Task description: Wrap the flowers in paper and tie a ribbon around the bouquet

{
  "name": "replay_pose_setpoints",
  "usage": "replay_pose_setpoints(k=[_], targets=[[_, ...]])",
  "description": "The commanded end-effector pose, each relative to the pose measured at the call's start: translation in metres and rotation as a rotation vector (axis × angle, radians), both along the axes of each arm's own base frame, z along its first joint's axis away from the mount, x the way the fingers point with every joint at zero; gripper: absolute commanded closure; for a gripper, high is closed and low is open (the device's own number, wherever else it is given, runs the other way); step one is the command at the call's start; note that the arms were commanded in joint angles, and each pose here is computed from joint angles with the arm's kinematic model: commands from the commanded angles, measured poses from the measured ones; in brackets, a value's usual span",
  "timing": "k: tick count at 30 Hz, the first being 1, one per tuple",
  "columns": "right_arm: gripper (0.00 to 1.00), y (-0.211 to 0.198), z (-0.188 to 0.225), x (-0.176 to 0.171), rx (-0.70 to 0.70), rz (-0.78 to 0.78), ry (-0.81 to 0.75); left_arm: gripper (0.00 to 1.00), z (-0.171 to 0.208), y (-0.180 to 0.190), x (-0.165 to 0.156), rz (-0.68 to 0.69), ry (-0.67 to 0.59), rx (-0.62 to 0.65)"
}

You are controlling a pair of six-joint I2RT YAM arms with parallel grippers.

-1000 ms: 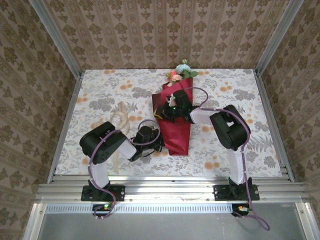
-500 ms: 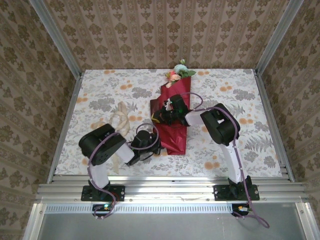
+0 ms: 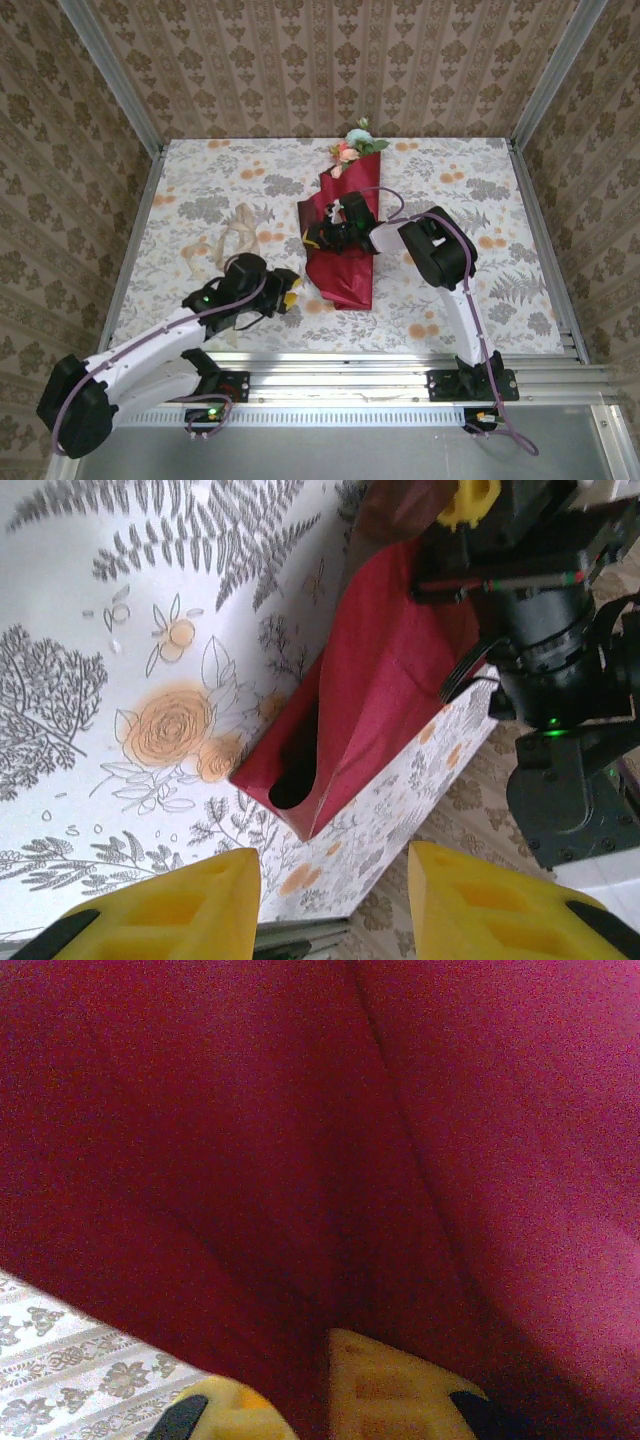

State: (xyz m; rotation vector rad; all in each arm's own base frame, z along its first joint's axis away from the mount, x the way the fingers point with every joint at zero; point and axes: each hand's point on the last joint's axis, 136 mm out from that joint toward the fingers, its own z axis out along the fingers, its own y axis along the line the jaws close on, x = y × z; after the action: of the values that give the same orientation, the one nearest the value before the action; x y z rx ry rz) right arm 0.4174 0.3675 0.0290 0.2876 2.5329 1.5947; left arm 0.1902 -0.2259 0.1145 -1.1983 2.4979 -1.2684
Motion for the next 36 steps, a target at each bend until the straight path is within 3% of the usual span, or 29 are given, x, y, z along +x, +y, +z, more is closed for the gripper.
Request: replay_pose_setpoints(k=[1,6,12,19,22,27,31,36], targets=[[1.0,-0.001,-0.021,-0.011,-0.028,0.034,0.038,0.57,0.007,-0.017,0.014,-0.108,-0.005,0.05],[1.0,-0.003,-0.026,-0.013,-0.045,0.039,0.047,0.69,0.02,-0.085,0.05,-0.278,-0.058,-0.004],[1.0,-0.003,-0.028,-0.015,-0.053,0.056,0.057,0.8,-0.015,-0.126,0.047,-0.395,0.013,0.021],[0.97,0.0,-0.023,-0.015,-0.048,0.077,0.065,0.85,-0.082,-0.095,0.033,-0.445,0.085,0.207],[0.88,0.002,-0.013,-0.014,-0.057,0.09,0.059,0.87,-0.104,-0.079,0.025,-0.444,0.115,0.267],[0.6,0.0,0.026,-0.01,-0.102,0.115,0.004,0.88,-0.134,-0.062,0.007,-0.456,0.185,0.314],[0.52,-0.013,0.073,-0.004,-0.15,0.119,-0.056,0.89,-0.148,-0.05,-0.003,-0.429,0.227,0.325],[0.47,-0.058,0.111,-0.004,-0.205,0.061,-0.068,0.9,-0.154,-0.043,-0.009,-0.42,0.251,0.339]])
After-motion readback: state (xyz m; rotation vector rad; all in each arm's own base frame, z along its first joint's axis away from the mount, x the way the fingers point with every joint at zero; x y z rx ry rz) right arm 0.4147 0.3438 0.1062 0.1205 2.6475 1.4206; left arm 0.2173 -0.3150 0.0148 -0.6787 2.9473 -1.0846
